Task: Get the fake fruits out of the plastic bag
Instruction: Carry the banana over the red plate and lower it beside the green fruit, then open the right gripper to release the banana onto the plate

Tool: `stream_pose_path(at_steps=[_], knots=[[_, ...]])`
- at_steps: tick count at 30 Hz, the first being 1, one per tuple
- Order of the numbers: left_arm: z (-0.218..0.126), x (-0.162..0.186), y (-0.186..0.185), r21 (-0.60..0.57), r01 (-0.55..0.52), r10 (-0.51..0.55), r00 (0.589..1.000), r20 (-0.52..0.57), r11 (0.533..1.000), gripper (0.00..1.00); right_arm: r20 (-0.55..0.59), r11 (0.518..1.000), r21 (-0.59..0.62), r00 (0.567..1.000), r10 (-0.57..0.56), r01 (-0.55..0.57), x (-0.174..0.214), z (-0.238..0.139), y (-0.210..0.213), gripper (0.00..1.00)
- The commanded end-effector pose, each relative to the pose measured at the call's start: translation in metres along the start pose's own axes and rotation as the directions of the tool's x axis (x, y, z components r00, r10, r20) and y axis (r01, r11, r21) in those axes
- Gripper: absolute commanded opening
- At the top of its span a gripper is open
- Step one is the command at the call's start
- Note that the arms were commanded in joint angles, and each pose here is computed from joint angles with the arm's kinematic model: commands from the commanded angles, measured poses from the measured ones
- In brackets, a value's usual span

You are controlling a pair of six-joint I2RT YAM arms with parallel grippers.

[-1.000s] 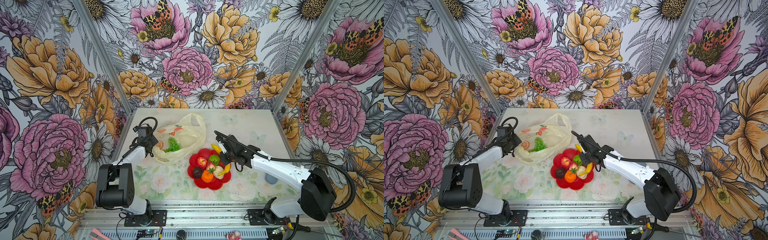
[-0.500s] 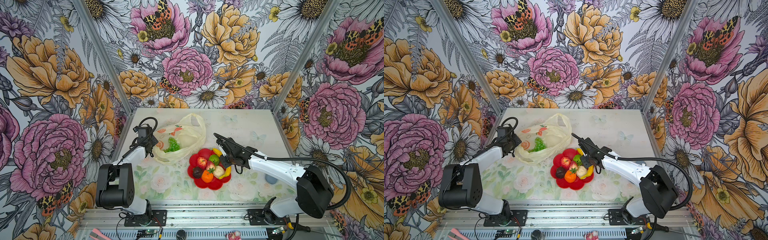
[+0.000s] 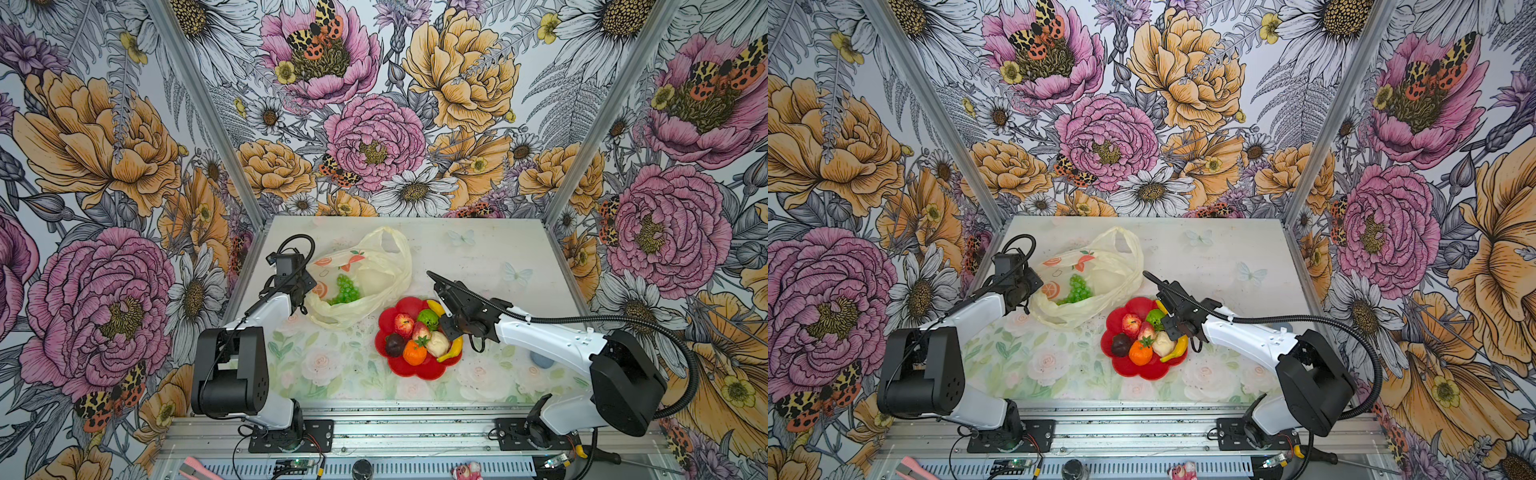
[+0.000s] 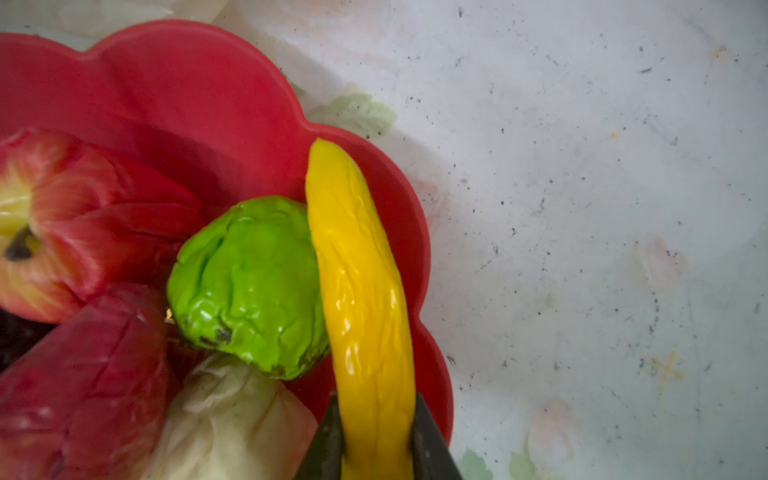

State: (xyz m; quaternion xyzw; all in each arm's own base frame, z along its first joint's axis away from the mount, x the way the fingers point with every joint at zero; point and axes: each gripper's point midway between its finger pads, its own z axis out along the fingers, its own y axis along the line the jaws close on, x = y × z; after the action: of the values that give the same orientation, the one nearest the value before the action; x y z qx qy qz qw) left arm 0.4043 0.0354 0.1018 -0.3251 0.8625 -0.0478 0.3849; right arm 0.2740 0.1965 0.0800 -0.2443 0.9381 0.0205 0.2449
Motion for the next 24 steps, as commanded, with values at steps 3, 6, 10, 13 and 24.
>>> stream_pose_path(at_steps=[3, 6, 10, 13, 24], knots=[[-0.002, -0.004, -0.001, 0.017, 0.011, -0.012, 1.0, 0.023, 1.0, 0.0, 0.018, 1.0, 0.022, 1.0, 0.01, -0.01, -0.004, 0.005, 0.0, 0.24], [-0.002, -0.004, -0.001, 0.016, 0.01, -0.01, 1.0, 0.022, 1.0, 0.0, 0.021, 1.0, 0.019, 1.0, 0.01, -0.01, -0.004, 0.003, 0.001, 0.26], [-0.001, -0.003, -0.001, 0.017, 0.01, -0.01, 1.0, 0.02, 1.0, 0.0, 0.026, 1.0, 0.018, 1.0, 0.01, -0.011, -0.005, 0.002, 0.001, 0.32], [-0.002, -0.003, -0.002, 0.02, 0.009, -0.01, 1.0, 0.021, 1.0, 0.0, 0.032, 1.0, 0.017, 0.999, 0.013, -0.013, -0.005, 0.0, 0.001, 0.38], [-0.004, -0.001, -0.005, 0.03, 0.002, -0.002, 1.0, 0.019, 1.0, 0.0, 0.076, 0.999, 0.021, 0.997, 0.023, -0.025, -0.013, -0.012, -0.003, 0.42]])
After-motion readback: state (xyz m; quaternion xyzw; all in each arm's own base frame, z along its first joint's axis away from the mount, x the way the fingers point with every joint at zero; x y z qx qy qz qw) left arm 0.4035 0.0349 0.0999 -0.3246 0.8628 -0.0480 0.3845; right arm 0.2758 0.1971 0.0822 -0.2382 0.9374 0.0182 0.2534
